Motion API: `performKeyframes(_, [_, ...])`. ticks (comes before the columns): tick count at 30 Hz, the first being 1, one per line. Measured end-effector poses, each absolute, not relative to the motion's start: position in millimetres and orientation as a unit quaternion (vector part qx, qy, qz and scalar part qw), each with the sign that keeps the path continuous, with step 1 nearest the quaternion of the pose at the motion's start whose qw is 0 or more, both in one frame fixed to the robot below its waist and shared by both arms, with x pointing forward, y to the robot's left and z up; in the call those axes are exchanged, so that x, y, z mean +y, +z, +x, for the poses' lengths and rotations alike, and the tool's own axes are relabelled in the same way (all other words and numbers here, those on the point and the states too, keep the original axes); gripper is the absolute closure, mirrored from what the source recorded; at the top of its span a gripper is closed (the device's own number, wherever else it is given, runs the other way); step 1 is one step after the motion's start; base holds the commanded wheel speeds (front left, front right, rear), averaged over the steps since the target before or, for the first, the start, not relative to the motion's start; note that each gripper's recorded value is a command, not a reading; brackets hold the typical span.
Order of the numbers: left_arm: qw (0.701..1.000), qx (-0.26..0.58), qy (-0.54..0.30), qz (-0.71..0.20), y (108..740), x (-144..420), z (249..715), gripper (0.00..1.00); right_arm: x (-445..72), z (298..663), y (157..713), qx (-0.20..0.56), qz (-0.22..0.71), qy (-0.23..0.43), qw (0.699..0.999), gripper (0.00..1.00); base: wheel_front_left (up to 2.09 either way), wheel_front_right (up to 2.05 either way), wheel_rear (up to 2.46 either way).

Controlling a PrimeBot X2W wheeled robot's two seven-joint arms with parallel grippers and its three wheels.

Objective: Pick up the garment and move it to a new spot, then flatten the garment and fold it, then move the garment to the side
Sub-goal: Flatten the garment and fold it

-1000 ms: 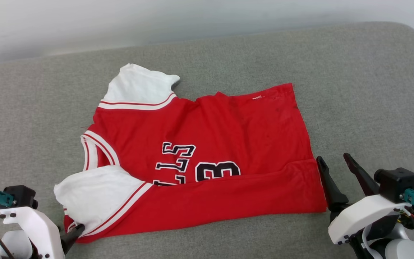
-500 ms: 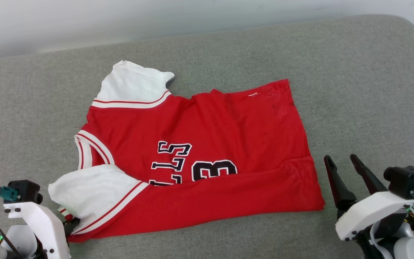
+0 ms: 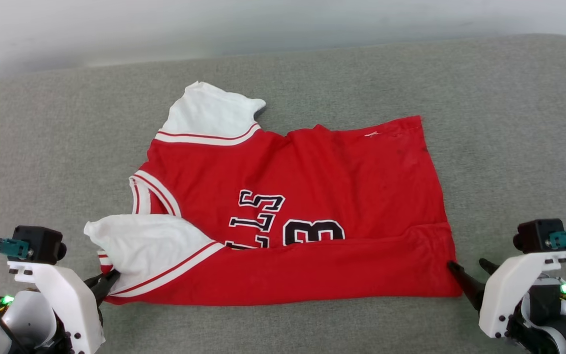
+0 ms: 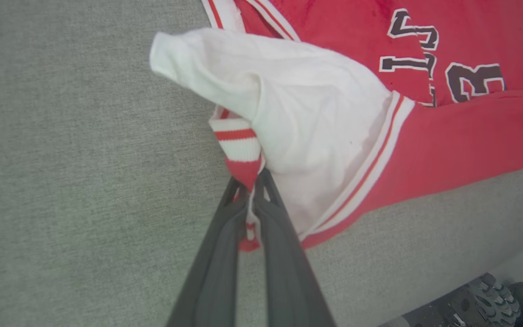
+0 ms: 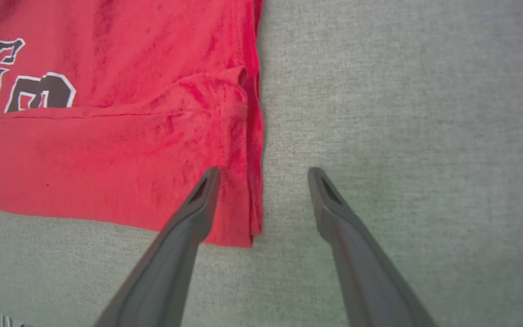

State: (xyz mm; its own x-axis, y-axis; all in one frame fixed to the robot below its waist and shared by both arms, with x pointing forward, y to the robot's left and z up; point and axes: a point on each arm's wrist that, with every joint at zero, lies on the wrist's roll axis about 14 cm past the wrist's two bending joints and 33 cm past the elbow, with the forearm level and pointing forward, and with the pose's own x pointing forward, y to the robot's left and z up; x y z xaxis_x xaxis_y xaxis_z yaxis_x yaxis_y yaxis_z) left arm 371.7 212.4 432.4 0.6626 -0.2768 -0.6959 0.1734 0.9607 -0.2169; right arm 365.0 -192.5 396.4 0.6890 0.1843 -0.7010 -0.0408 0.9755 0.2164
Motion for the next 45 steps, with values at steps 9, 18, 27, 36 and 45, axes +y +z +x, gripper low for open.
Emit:
performKeyframes(9, [0.905, 0.402, -0.120, -0.079, 423, 210, 364, 1.00, -169, 367, 368, 0.472, 0.081, 0.099, 0.872, 0.00, 0.00, 0.00, 0.00])
performKeyframes(18, [0.907, 0.396, -0.113, -0.086, 420, 211, 361, 1.00, -160, 366, 375, 0.478, 0.093, 0.112, 0.866, 1.00, 0.00, 0.00, 0.00])
performKeyframes(27, [0.907, 0.393, -0.101, -0.113, 423, 208, 332, 1.00, -164, 351, 397, 0.451, 0.095, 0.114, 0.880, 1.00, 0.00, 0.00, 0.00])
performKeyframes(36, [0.909, 0.390, -0.071, -0.126, 426, 220, 295, 1.00, -164, 319, 402, 0.456, 0.103, 0.119, 0.876, 1.00, 0.00, 0.00, 0.00])
performKeyframes(45, [0.901, 0.397, -0.070, -0.163, 414, 209, 285, 0.35, -157, 300, 390, 0.471, 0.115, 0.124, 0.866, 0.00, 0.00, 0.00, 0.00])
